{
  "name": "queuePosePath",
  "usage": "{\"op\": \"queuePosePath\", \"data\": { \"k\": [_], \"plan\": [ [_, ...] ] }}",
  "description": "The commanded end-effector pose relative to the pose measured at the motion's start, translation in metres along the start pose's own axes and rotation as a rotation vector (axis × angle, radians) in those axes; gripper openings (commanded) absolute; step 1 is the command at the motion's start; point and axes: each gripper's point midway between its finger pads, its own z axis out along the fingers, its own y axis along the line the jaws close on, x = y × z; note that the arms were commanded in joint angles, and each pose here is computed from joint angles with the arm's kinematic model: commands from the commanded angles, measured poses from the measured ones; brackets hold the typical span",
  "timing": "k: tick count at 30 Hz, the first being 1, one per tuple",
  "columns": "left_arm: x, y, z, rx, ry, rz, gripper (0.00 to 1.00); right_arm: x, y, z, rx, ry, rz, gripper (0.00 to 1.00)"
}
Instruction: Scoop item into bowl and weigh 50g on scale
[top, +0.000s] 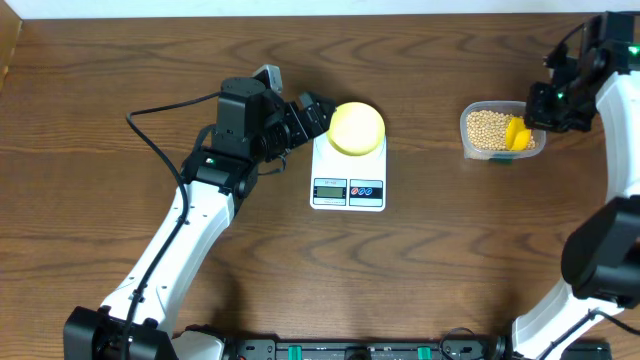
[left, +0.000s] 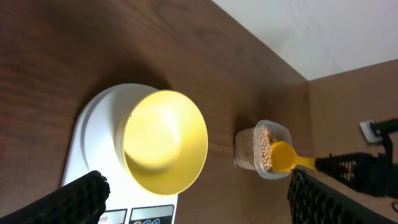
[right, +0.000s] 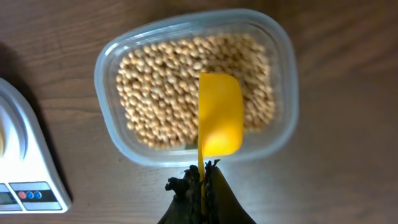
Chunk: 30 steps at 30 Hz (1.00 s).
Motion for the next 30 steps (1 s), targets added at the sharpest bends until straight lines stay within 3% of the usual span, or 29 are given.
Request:
{"op": "queuePosePath", "data": {
  "k": [1,8,16,30],
  "plan": [
    [-0.003,-0.001,-0.001,-0.002,-0.009,0.020,0.93,-0.007,0.017,0.007,-0.043,-0.013,-0.090,0.01],
    [-0.003,0.000,-0.001,-0.003,-0.008,0.020,0.93,-0.016,0.037,0.024,-0.029,-0.023,-0.161,0.01],
    [0.003,0.006,-0.001,-0.027,0.016,0.006,0.93,-0.015,0.017,0.038,0.134,0.007,-0.143,0.01],
    [0.006,0.008,-0.002,-0.034,0.025,0.028,0.93,-0.002,0.015,0.046,0.138,0.050,-0.136,0.02]
  ]
}}
